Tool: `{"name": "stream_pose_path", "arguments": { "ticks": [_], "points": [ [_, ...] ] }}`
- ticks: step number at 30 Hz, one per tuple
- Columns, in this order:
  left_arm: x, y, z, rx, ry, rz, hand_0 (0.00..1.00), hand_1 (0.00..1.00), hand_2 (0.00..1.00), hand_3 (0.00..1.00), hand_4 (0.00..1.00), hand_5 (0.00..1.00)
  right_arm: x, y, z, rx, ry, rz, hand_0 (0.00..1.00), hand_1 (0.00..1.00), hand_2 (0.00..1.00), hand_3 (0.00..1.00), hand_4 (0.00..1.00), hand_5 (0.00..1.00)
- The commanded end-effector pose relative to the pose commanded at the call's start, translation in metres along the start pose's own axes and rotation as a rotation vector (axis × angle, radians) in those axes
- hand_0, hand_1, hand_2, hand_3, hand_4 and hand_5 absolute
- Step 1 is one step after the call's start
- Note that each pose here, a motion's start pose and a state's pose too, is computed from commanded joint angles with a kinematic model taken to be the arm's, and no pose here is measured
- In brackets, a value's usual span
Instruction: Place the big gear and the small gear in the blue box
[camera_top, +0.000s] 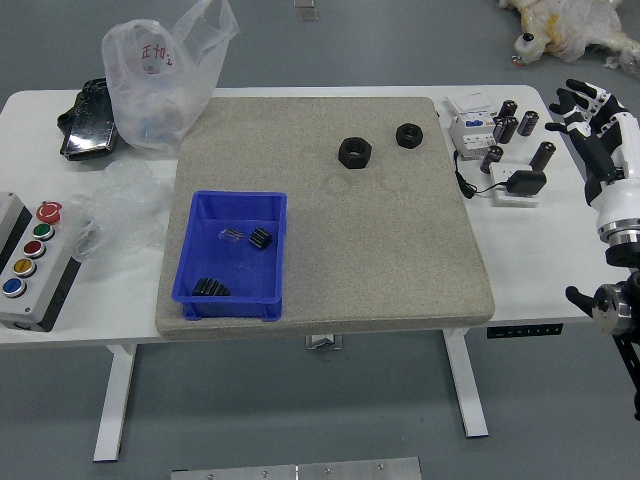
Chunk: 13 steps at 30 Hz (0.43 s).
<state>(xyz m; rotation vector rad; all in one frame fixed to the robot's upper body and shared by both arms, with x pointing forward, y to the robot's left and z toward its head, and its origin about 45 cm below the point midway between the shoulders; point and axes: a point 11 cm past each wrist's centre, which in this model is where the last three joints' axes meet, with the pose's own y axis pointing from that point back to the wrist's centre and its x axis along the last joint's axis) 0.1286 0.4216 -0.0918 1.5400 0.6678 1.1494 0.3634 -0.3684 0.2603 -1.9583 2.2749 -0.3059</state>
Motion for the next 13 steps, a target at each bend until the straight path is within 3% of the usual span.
{"name": "stream_pose_path", "arguments": {
  "ticks": [13],
  "points": [
    [-0.0003, 0.0, -0.0005, 0.001, 0.005, -0.003, 0.74, 0.618, 0.62, 0.752, 0.738, 0.553, -0.0002, 0.0019, 0.0044, -0.013, -0.054, 0.002, 0.54, 0.654, 0.699, 0.675, 0.794, 0.467]
  ]
}}
